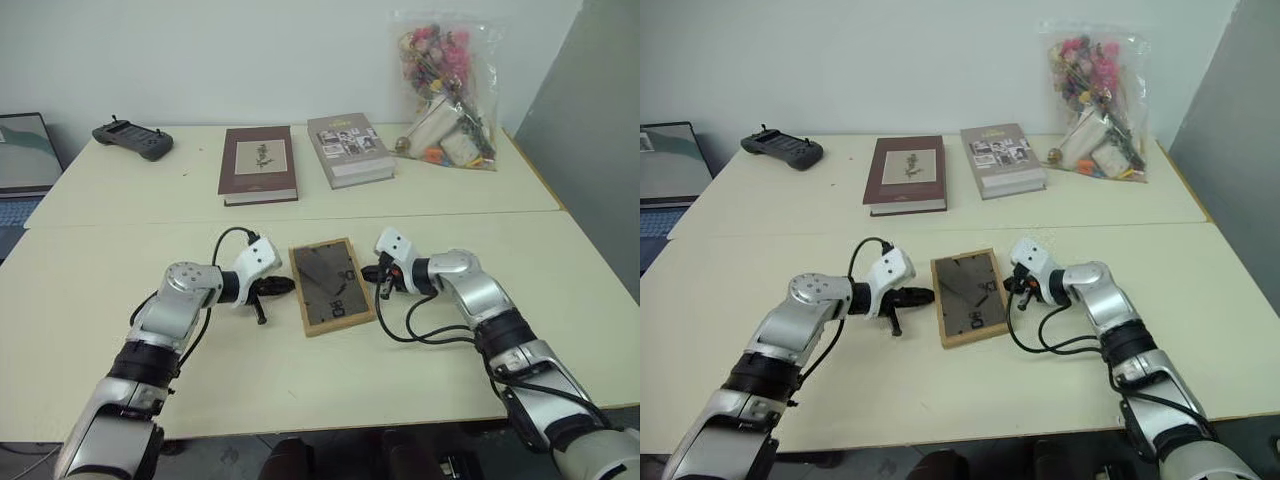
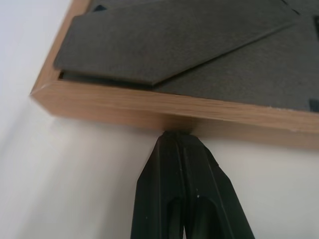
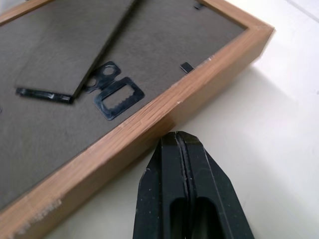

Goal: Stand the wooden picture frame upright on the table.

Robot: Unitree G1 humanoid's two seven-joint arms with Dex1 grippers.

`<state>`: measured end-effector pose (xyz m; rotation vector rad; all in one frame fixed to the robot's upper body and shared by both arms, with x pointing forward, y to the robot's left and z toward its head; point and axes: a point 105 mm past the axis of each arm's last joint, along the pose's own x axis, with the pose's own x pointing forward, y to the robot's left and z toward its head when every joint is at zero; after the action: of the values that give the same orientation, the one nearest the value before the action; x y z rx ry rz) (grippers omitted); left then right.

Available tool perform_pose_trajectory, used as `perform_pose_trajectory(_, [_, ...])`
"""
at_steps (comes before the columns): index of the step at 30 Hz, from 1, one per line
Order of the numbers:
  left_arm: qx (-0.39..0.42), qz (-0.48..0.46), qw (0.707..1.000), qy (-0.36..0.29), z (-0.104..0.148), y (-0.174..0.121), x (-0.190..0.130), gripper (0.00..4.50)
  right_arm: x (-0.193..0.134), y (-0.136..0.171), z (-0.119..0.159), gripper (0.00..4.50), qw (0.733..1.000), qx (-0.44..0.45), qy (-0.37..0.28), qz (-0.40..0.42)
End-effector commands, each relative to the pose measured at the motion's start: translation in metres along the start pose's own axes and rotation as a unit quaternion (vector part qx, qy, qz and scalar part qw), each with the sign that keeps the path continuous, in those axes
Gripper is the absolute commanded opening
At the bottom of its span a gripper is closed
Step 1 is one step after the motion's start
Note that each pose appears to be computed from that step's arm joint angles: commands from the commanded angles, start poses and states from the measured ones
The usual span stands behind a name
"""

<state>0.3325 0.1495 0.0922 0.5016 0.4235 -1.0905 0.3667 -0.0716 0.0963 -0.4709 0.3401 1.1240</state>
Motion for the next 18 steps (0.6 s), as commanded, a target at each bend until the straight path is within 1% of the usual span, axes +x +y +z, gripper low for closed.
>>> perform_pose_trajectory(1, [0.035, -0.033, 0.999, -0.012, 0.020, -0.014, -0.003, 0.00, -0.015, 0.028, 0.009, 0.02, 0.998, -0.025, -0.004, 0.064])
perform_pose_trajectory(4, [0.033, -0.063, 0.997, 0.016, 0.007, -0.022, -0.009, 0.00, -0.026, 0.032, -0.006, 0.02, 0.997, -0.028, 0.029, 0.069])
perform_pose_trajectory(8, [0.007, -0.065, 0.996, 0.058, -0.017, -0.015, -0.028, 0.00, -0.038, 0.017, -0.017, 0.02, 0.998, -0.028, 0.054, 0.030])
perform_pose_trajectory(10, [-0.022, -0.071, 0.995, 0.064, -0.024, -0.013, -0.040, 0.00, -0.043, 0.008, -0.018, 0.02, 0.998, -0.029, 0.056, 0.009])
perform_pose_trajectory(11, [-0.044, -0.077, 0.994, 0.060, -0.025, -0.013, -0.046, 0.19, -0.045, 0.005, -0.018, 0.00, 0.998, -0.026, 0.055, 0.004])
perform_pose_trajectory(12, [-0.084, -0.090, 0.991, 0.050, -0.024, -0.015, -0.054, 0.38, -0.048, 0.003, -0.019, 0.00, 0.998, -0.024, 0.054, -0.001])
perform_pose_trajectory(13, [-0.117, -0.101, 0.987, 0.040, -0.022, -0.017, -0.061, 0.47, -0.051, 0.002, -0.019, 0.00, 0.998, -0.023, 0.053, -0.005])
perform_pose_trajectory(14, [-0.161, -0.111, 0.980, 0.029, -0.020, -0.019, -0.068, 0.75, -0.054, 0.001, -0.020, 0.00, 0.998, -0.023, 0.052, -0.007])
perform_pose_trajectory(15, [-0.231, -0.123, 0.965, 0.013, -0.017, -0.019, -0.077, 0.88, -0.058, 0.003, -0.020, 0.00, 0.999, -0.018, 0.044, -0.005])
perform_pose_trajectory(16, [-0.295, -0.135, 0.946, 0.000, -0.014, -0.020, -0.084, 1.14, -0.061, 0.004, -0.019, 0.00, 0.999, -0.010, 0.036, -0.003])
perform_pose_trajectory(17, [-0.335, -0.144, 0.931, -0.009, -0.012, -0.021, -0.088, 1.26, -0.063, 0.005, -0.018, 0.00, 1.000, -0.005, 0.031, -0.001])
perform_pose_trajectory(18, [-0.381, -0.151, 0.912, -0.022, -0.008, -0.022, -0.091, 1.54, -0.064, 0.007, -0.019, 0.00, 1.000, -0.001, 0.029, 0.002])
